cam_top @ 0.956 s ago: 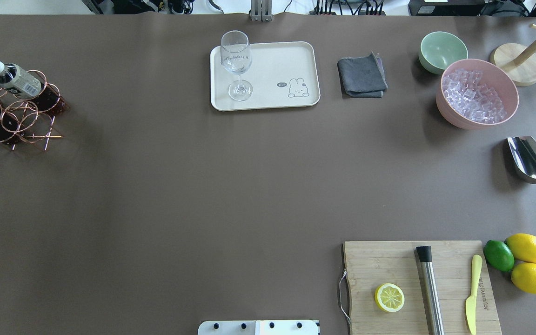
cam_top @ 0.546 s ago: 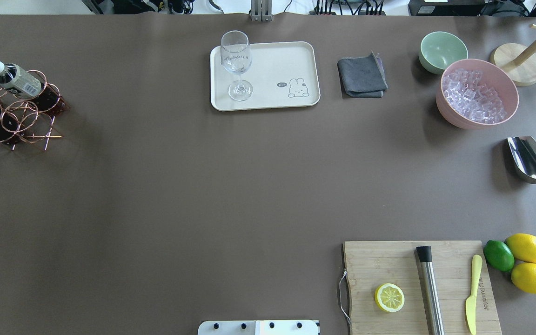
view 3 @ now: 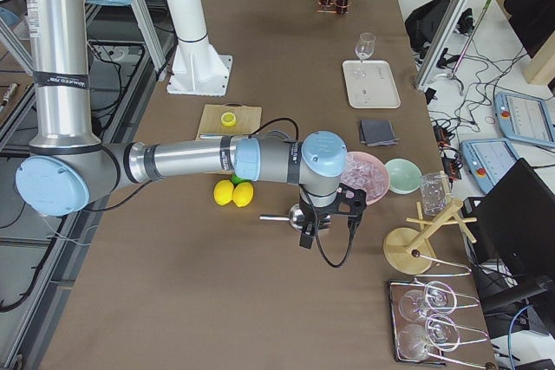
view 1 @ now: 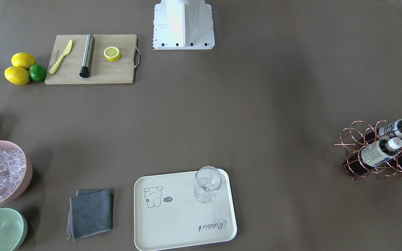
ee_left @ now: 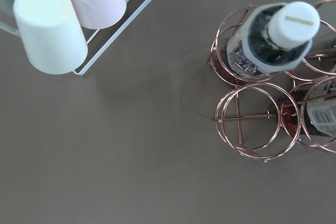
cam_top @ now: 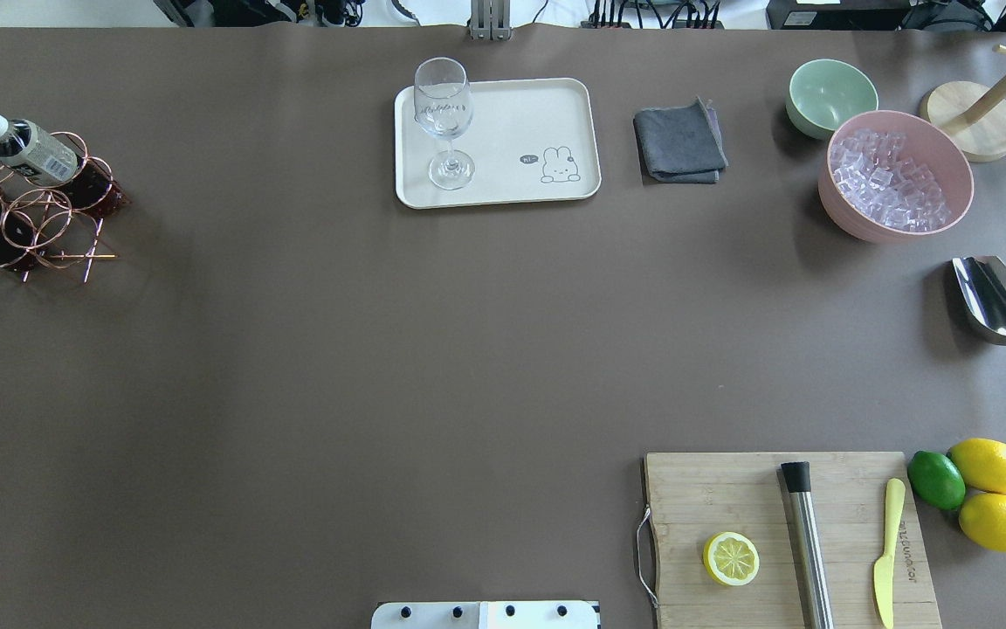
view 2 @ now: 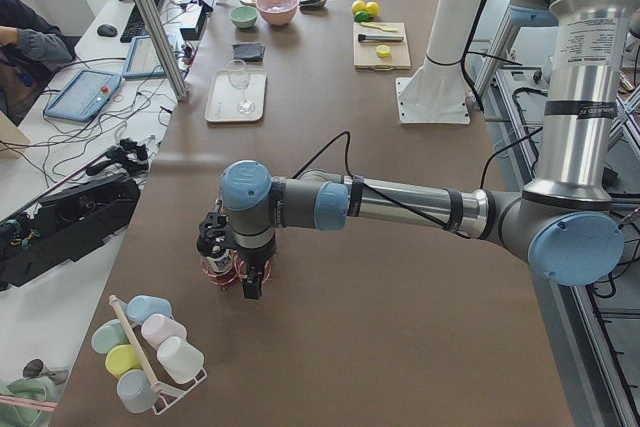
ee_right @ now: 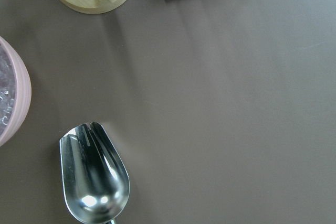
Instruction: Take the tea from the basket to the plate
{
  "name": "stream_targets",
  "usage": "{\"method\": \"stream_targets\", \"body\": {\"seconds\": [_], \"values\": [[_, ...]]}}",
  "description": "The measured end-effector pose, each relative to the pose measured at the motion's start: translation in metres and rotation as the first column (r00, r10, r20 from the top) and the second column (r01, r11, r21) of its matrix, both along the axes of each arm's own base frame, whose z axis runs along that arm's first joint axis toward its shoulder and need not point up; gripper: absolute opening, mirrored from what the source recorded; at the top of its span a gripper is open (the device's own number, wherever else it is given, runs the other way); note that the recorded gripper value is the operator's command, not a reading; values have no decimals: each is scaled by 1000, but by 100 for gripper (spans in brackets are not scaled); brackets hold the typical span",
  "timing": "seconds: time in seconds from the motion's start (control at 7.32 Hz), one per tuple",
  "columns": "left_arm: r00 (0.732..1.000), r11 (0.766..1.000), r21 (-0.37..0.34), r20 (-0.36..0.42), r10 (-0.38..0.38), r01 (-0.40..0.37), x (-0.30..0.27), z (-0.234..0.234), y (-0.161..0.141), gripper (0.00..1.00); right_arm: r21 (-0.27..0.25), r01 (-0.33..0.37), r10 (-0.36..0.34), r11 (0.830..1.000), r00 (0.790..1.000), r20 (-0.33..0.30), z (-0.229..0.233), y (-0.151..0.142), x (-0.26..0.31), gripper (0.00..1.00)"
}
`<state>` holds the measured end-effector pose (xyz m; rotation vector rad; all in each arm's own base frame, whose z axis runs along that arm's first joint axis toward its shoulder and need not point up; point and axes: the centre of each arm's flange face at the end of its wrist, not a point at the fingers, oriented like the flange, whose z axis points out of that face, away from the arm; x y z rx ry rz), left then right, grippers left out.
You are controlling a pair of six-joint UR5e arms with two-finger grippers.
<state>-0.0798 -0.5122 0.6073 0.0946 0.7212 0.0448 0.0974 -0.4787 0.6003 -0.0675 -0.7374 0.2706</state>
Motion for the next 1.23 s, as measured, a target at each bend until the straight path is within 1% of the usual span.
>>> {"method": "stream_targets", "body": {"seconds": [0.14,0.27,0.41,0.55,0.68,0.82,0.96,1.09,1.23], "values": [[997,996,63,12,70,-70,0,-5,0,98,21,29,-29,999,999,-13,0,-1,-3,100],[989,980,127,28,148,-150,-2,-8,1,98,55,78,-76,995,997,-24,3,-2,-5,100],[968,946,208,58,243,-250,-5,-10,1,97,82,115,-113,990,993,-31,5,-2,-5,100],[934,890,285,118,336,-356,-9,-10,1,97,95,132,-129,987,991,-33,6,-2,-6,100],[888,816,351,186,420,-460,-12,-10,-1,97,102,135,-132,986,991,-34,4,-3,-6,100],[829,719,412,264,494,-560,-14,-13,-5,97,106,134,-131,985,991,-34,2,-5,-6,100],[768,615,464,335,545,-638,-17,-22,-13,97,108,134,-131,985,991,-34,1,-6,-6,100],[714,511,507,393,579,-694,-20,-32,-20,97,108,133,-130,985,991,-35,1,-6,-6,100],[684,435,548,418,598,-715,-20,-40,-26,97,107,133,-130,985,991,-35,1,-6,-6,100]]}}
